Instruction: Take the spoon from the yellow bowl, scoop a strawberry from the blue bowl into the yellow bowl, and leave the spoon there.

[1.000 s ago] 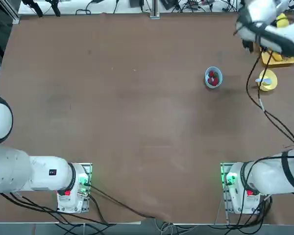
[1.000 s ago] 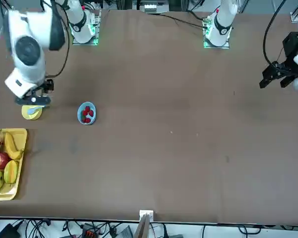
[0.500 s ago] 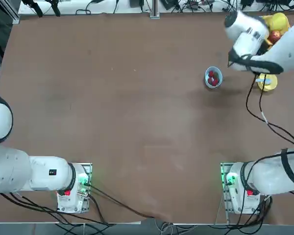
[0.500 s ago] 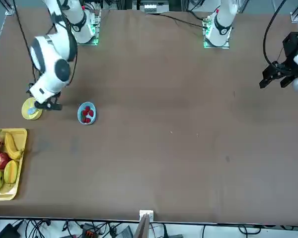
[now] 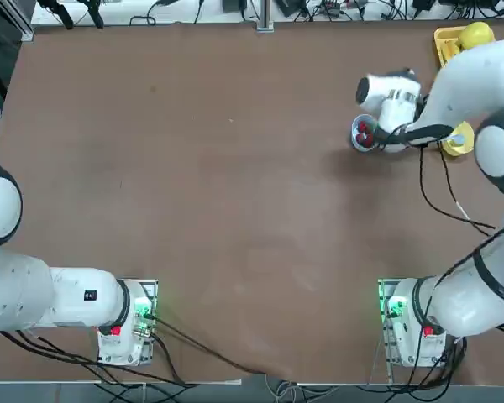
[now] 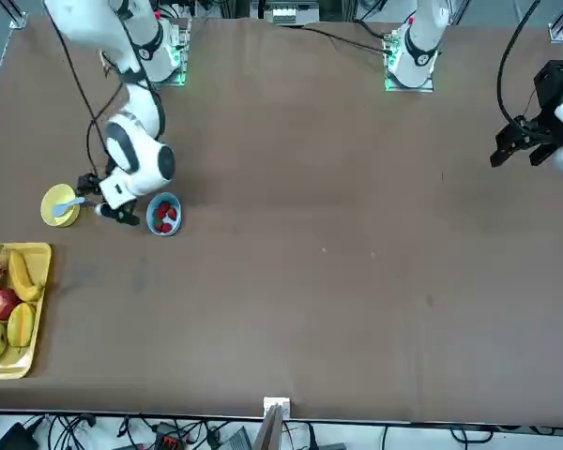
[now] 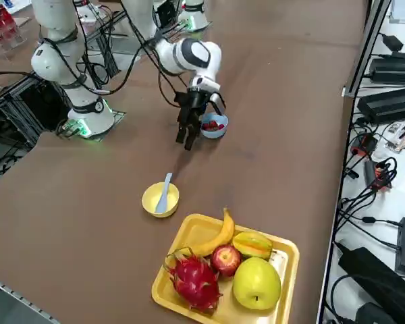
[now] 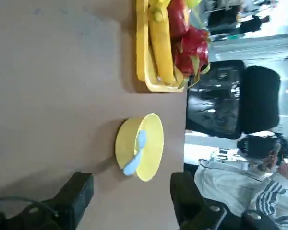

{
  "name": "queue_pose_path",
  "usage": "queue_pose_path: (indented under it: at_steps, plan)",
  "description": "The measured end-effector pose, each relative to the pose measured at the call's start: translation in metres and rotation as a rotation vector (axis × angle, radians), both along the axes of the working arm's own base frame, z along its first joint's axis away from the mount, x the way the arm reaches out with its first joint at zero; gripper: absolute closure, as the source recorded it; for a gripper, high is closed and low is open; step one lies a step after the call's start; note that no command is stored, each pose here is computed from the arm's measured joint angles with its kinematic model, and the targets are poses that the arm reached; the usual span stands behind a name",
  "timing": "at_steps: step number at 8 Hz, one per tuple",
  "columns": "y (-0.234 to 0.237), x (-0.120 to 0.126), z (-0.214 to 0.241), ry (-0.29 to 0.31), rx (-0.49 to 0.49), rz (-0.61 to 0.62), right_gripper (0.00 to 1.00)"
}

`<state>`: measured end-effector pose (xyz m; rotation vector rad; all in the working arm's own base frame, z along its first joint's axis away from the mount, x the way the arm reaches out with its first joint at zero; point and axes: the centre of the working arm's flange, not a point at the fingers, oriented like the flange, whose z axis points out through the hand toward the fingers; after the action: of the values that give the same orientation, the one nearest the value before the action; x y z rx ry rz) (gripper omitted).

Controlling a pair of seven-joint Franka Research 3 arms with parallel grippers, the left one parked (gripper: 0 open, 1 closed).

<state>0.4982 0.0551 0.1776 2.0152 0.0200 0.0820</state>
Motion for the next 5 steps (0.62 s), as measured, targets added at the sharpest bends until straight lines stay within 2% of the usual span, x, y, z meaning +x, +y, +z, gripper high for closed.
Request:
queue_pose_path:
  at_steps: [5]
  plan:
    - [-0.022,-0.012,-0.043,-0.029,-0.145,0.012,0.11]
